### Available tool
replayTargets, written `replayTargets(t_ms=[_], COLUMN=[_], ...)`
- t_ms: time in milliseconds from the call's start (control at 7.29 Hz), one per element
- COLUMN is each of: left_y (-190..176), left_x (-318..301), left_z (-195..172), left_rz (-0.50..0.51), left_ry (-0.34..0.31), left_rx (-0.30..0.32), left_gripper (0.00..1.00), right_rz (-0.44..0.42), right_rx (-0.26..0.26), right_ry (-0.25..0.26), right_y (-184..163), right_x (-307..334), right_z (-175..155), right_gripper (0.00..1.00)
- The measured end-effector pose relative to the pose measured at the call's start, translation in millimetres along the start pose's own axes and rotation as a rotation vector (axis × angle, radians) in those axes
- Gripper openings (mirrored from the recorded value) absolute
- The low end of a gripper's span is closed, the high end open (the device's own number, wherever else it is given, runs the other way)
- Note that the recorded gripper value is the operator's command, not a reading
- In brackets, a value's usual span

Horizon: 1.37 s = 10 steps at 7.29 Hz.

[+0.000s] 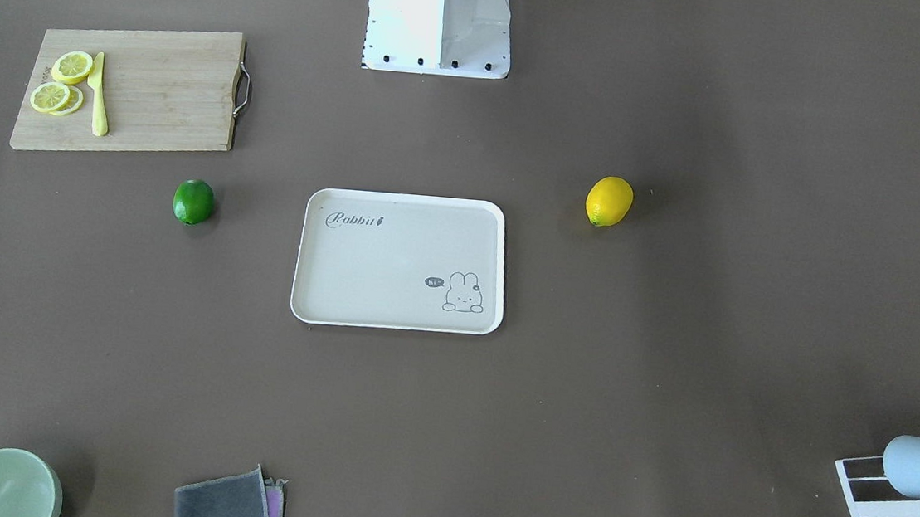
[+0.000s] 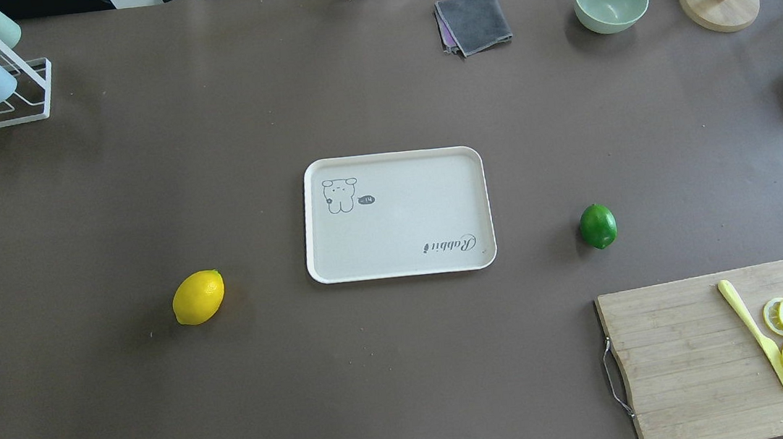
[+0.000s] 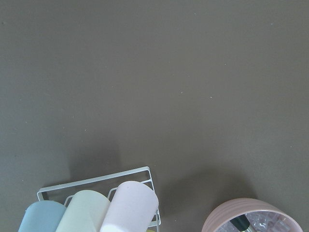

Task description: Place all lemons on tray

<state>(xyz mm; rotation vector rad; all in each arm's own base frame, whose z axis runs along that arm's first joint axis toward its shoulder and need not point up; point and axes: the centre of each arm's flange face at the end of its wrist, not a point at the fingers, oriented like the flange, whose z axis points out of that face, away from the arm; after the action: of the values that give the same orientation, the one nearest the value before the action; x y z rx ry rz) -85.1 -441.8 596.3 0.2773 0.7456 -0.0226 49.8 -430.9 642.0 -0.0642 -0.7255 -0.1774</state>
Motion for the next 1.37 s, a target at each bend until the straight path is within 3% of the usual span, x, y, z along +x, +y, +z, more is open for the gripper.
replayTargets(t_ms=[1371], left_y=[1.3], left_x=[-1.2], left_z=[2.9], left_rz=[-0.002], left_ry=[0.007], left_rx=[-0.006], left_gripper=[0.98], right_rz=[-0.010], right_rx=[0.007], right_ry=[-0.001], right_y=[-6.3], right_x=[-0.5], right_z=[-0.8], right_gripper=[1.00])
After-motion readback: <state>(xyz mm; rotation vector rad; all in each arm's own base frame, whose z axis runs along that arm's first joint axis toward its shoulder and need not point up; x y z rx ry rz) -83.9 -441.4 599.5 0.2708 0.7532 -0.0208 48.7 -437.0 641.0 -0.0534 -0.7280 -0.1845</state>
